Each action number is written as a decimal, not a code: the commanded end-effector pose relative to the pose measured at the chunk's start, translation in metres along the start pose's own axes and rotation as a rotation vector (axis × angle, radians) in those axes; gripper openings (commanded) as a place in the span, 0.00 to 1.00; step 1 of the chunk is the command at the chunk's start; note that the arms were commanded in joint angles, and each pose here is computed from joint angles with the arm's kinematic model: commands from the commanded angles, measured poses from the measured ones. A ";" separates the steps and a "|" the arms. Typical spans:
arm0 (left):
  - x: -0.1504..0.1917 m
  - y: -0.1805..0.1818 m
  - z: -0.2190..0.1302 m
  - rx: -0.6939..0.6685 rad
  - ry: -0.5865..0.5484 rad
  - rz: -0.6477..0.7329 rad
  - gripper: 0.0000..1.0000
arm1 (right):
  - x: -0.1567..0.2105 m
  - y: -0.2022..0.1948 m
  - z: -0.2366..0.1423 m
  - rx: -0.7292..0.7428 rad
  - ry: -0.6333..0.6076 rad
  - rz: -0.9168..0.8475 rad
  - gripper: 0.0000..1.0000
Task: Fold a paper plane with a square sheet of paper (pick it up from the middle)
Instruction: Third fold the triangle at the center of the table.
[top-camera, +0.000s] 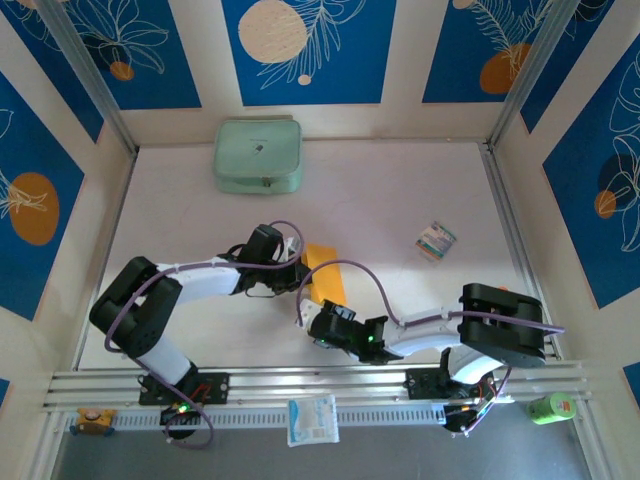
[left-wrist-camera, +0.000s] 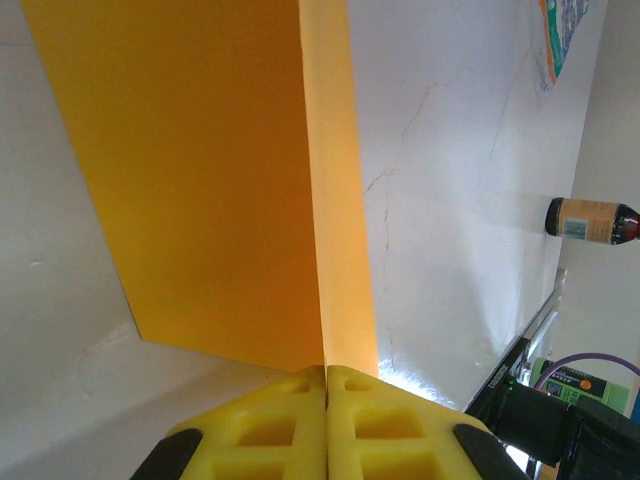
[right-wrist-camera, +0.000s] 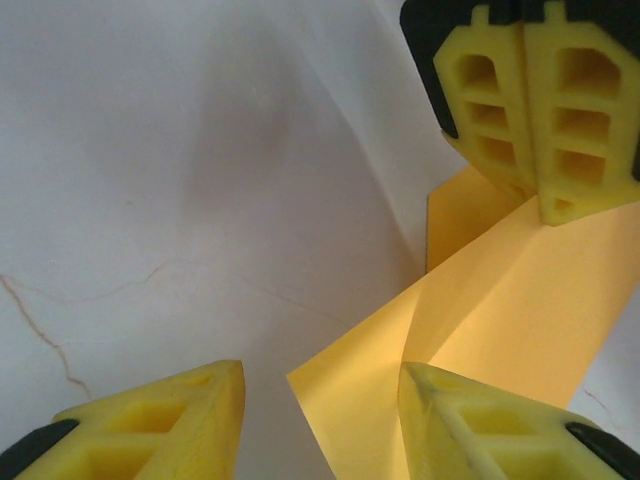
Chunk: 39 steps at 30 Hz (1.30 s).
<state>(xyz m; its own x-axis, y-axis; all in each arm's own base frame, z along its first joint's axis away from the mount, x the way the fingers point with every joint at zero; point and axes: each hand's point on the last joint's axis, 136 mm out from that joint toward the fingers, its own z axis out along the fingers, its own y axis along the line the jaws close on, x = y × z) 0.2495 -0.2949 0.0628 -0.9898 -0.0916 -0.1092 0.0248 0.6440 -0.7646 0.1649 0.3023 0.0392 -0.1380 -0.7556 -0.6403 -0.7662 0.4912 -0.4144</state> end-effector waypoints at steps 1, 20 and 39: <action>0.001 -0.005 -0.006 0.020 0.007 -0.004 0.09 | -0.013 -0.013 -0.001 0.088 -0.037 0.014 0.44; 0.001 -0.002 -0.004 0.017 0.009 -0.008 0.09 | -0.013 -0.019 -0.010 0.053 -0.060 0.105 0.30; 0.001 -0.003 -0.004 0.018 0.008 -0.008 0.09 | -0.007 -0.019 -0.008 0.039 -0.028 0.127 0.16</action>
<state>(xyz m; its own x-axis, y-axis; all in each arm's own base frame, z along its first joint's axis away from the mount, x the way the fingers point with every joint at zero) 0.2494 -0.2950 0.0629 -0.9898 -0.0914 -0.1089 0.0247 0.6434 -0.7651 0.1748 0.2969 0.0553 -0.1942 -0.6928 -0.6945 -0.7229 0.5796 -0.3761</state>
